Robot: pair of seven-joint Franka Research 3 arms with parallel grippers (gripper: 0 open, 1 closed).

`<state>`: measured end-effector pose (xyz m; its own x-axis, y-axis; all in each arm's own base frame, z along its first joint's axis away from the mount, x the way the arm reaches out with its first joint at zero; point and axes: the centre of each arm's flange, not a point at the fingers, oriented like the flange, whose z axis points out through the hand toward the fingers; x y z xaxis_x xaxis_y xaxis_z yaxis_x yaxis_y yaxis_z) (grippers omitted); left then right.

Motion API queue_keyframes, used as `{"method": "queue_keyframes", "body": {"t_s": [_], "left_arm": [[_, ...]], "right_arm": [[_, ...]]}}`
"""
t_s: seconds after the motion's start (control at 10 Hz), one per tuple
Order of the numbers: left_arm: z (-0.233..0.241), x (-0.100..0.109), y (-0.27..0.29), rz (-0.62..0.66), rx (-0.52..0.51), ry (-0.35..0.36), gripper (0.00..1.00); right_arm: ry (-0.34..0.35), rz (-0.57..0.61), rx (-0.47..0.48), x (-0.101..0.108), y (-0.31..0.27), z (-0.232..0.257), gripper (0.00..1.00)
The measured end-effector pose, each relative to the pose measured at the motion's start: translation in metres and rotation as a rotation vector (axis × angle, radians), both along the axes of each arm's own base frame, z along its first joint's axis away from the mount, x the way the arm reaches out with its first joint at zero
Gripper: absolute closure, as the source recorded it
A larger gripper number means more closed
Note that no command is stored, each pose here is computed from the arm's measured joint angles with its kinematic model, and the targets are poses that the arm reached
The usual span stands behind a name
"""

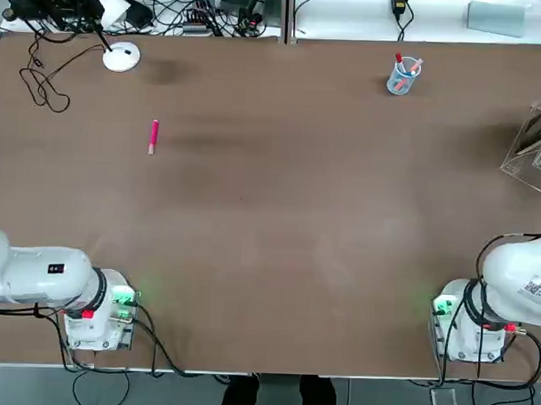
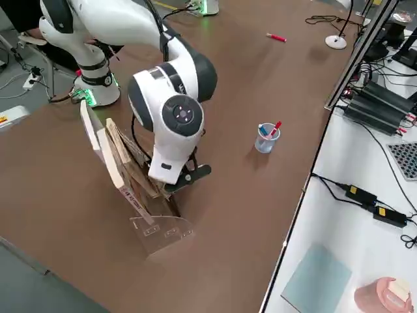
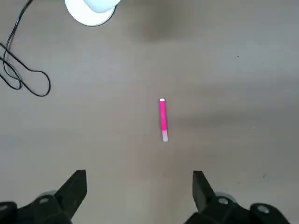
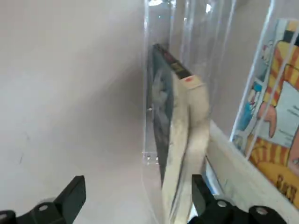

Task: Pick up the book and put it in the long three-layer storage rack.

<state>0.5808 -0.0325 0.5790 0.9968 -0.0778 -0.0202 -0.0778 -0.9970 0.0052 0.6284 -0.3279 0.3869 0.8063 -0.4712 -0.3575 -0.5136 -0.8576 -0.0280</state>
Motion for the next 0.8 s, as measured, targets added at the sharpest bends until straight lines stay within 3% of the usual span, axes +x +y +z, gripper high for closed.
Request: {"method": "queue_keyframes", "body": {"t_s": [0.8], "left_arm": [[0.0,0.0,0.0,0.0,0.0,-0.001,0.0]], "right_arm": [[-0.05,0.145,-0.007,0.024,0.074,0.052,0.0]]}}
